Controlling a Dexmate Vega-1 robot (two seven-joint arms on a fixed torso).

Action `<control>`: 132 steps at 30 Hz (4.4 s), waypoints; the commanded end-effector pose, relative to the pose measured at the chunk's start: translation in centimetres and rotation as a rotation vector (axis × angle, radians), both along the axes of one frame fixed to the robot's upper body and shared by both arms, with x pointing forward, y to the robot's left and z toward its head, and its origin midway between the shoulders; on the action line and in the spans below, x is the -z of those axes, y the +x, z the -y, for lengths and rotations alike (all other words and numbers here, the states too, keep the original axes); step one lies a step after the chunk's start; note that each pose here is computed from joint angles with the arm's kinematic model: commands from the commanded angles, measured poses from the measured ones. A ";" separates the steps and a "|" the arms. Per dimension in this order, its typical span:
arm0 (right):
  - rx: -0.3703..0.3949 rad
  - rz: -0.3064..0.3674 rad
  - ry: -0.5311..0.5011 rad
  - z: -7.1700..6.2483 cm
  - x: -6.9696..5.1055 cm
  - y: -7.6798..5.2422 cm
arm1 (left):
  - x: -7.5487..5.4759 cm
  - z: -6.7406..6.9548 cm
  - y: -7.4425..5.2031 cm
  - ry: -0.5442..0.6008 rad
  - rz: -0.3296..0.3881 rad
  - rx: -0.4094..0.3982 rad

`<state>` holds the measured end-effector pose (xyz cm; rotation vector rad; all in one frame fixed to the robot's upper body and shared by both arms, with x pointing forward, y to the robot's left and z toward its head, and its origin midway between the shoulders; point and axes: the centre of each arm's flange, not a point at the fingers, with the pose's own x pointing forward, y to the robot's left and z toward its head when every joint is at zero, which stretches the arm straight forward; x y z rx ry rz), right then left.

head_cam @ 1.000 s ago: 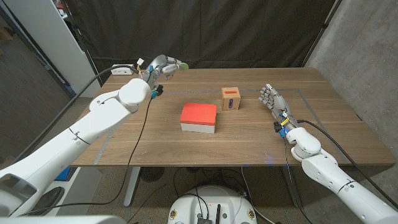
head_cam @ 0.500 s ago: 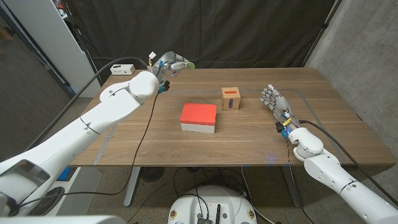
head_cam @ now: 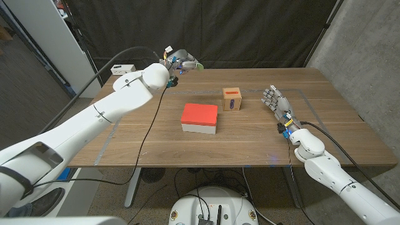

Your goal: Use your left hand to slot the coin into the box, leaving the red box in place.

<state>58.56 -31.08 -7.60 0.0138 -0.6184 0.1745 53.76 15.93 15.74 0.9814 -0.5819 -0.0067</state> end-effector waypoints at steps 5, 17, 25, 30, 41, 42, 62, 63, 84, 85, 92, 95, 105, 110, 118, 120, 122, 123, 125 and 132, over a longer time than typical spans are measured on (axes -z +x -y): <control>-0.009 0.008 0.019 0.4 0.3 -0.1 | -1.5 2.8 0.6 0.151 -0.043 -0.058; 0.002 0.015 0.026 1.0 1.0 -1.1 | -1.9 5.9 0.9 0.250 -0.042 -0.052; 0.009 0.021 0.031 1.4 1.2 -1.8 | -2.3 7.4 1.1 0.296 -0.041 -0.057; 0.011 0.027 0.032 1.6 1.2 -2.1 | -2.4 8.1 1.2 0.324 -0.025 -0.076; 0.027 0.013 0.046 1.9 2.0 -2.4 | -2.1 9.6 1.3 0.371 0.026 -0.101; 0.027 0.013 0.043 1.9 2.1 -2.5 | -2.1 9.7 1.4 0.372 0.028 -0.101; 0.052 -0.008 0.030 1.6 2.6 -3.6 | -2.6 12.8 2.7 0.515 0.020 -0.180; 0.050 -0.008 0.034 1.5 2.6 -3.6 | -2.7 13.1 2.7 0.531 0.022 -0.192; 0.052 0.001 0.044 1.5 2.5 -3.8 | -2.5 17.2 4.0 0.731 0.044 -0.249; 0.053 0.004 0.041 1.5 2.5 -3.8 | -2.5 17.3 4.1 0.728 0.034 -0.251; 0.056 0.011 0.044 1.6 2.5 -4.0 | -1.9 18.0 4.1 0.652 0.004 -0.308; 0.057 0.014 0.042 1.7 2.5 -4.0 | -1.4 18.4 4.0 0.623 0.001 -0.328; 0.061 0.009 0.040 2.0 2.7 -4.3 | -0.2 19.3 4.6 0.581 -0.039 -0.362; 0.061 0.009 0.036 2.1 2.8 -4.4 | 0.0 20.1 4.8 0.598 -0.061 -0.358; 0.058 -0.001 0.032 2.0 3.1 -4.7 | 0.3 21.1 4.9 0.608 -0.064 -0.329; 0.060 -0.004 0.034 1.9 3.2 -4.7 | 0.3 21.3 5.0 0.605 -0.070 -0.327; 0.060 -0.005 0.032 1.9 3.3 -4.7 | 0.4 21.4 5.1 0.606 -0.074 -0.325; 0.060 -0.009 0.037 1.9 3.3 -4.8 | 0.5 21.5 5.1 0.605 -0.077 -0.324; 0.063 -0.007 0.031 1.9 3.5 -4.8 | 0.5 21.6 5.2 0.609 -0.081 -0.310; 0.067 -0.010 0.037 2.0 3.8 -4.9 | 0.6 22.0 5.2 0.619 -0.096 -0.311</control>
